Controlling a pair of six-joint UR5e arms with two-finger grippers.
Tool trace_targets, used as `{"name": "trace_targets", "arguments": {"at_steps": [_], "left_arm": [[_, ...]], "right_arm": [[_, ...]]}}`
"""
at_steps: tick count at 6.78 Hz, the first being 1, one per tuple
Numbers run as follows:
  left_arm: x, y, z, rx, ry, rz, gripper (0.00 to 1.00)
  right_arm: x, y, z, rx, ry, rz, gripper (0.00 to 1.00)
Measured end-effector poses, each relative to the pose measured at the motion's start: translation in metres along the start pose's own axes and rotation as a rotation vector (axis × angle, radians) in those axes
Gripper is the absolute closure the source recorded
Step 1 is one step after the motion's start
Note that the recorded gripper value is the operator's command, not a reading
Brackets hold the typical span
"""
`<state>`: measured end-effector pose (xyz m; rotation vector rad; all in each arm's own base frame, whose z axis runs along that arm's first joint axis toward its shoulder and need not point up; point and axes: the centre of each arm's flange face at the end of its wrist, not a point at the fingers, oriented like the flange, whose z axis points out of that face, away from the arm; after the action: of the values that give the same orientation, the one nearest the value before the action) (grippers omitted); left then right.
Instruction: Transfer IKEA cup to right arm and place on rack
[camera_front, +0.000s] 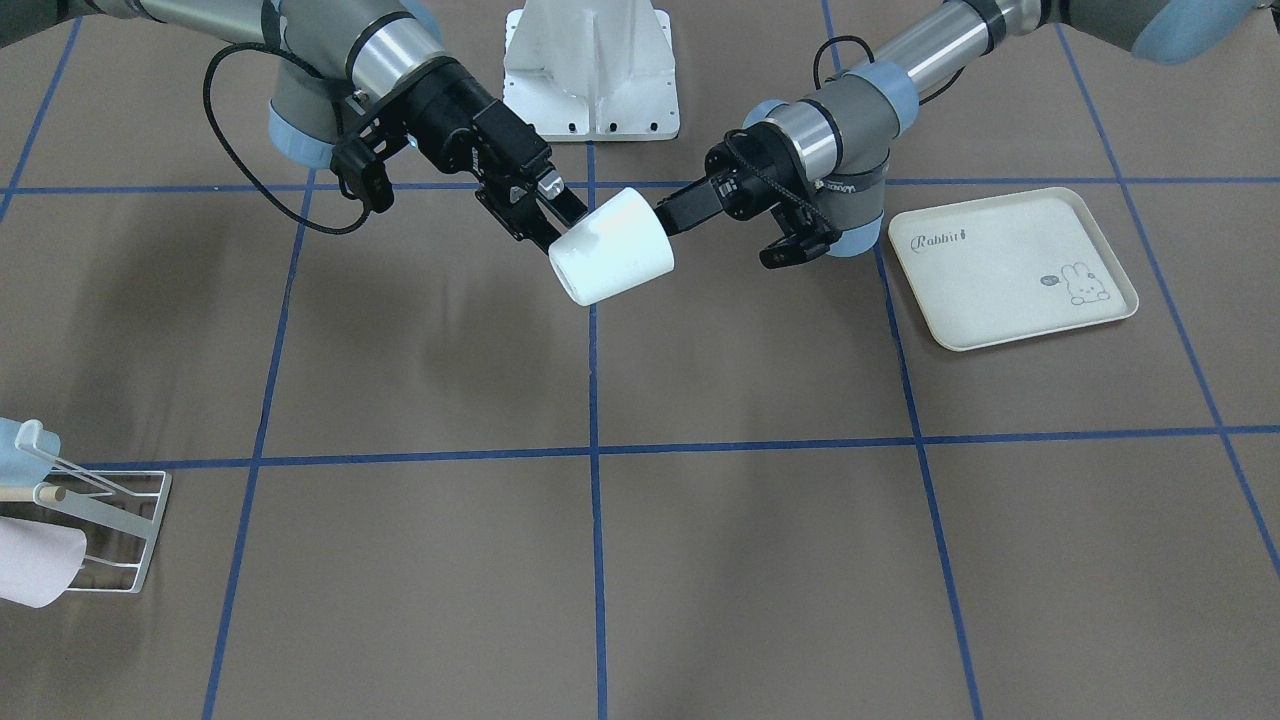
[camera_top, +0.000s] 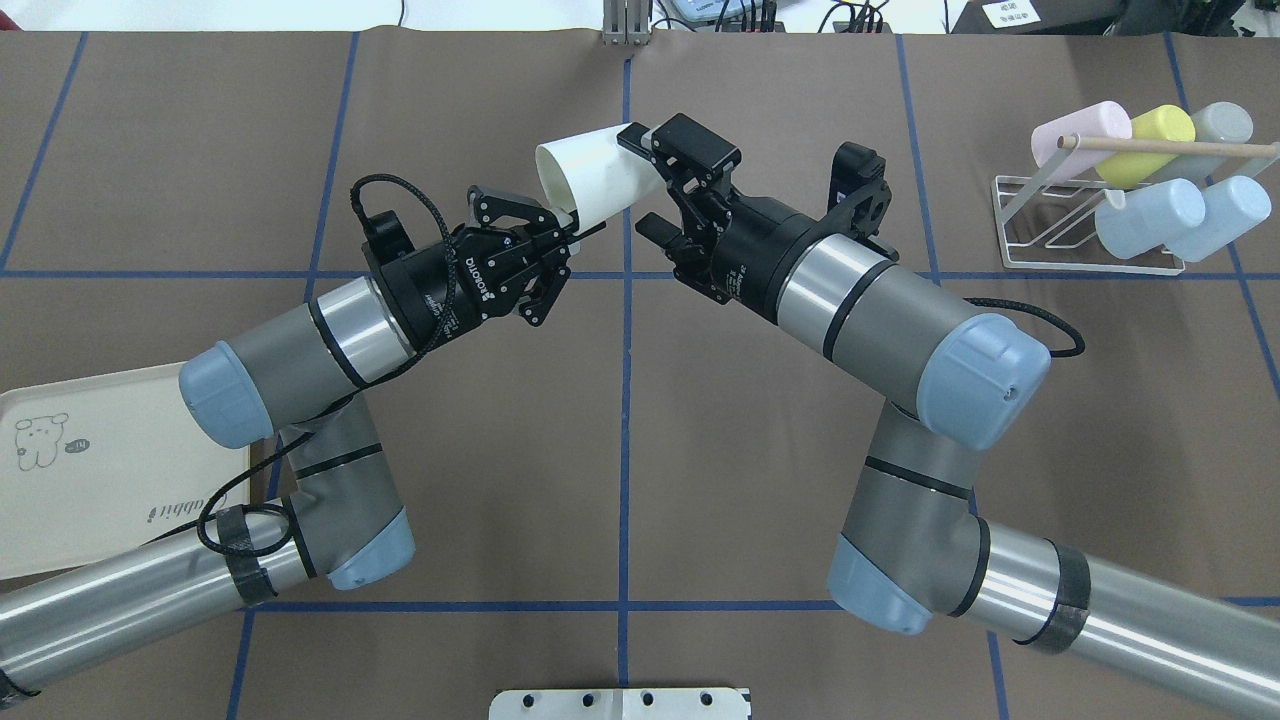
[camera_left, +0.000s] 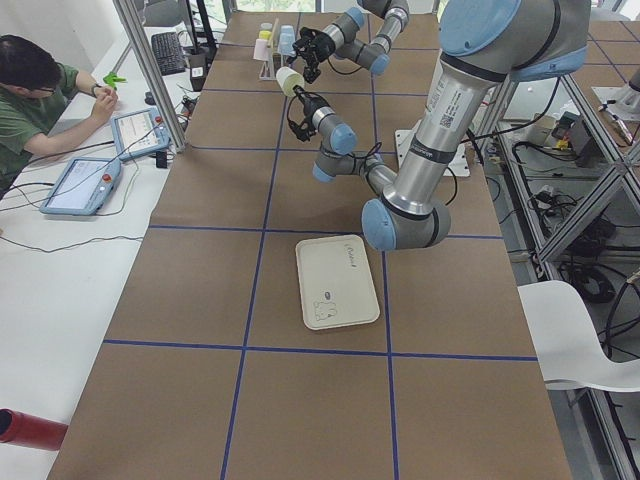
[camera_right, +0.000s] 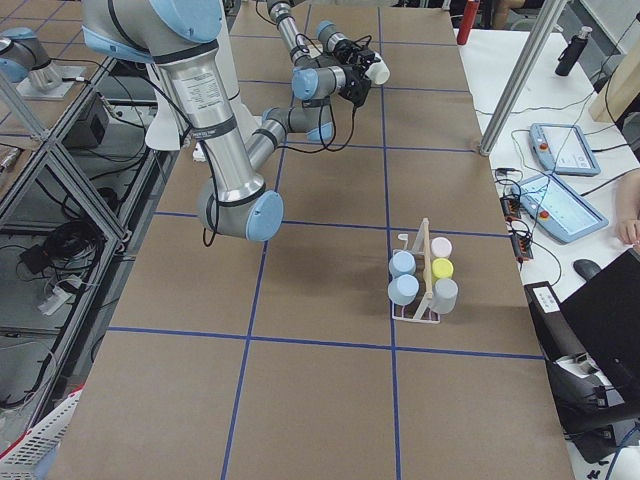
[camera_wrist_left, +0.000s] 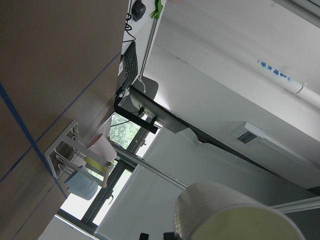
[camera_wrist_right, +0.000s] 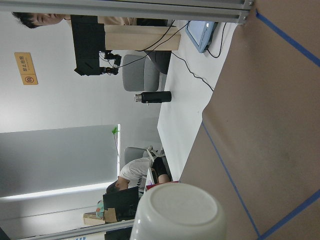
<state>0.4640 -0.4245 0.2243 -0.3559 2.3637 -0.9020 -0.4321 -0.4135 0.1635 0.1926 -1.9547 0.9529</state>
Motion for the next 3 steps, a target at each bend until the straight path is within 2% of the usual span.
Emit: {"name": "trace_targets", "arguments": {"at_steps": [3], "left_arm": [[-0.0129, 0.0125, 0.0056, -0.006, -0.002, -0.010, 1.00]], "right_arm": [[0.0033, -0.0008, 0.0032, 0.004, 0.006, -0.002, 0.00]]}}
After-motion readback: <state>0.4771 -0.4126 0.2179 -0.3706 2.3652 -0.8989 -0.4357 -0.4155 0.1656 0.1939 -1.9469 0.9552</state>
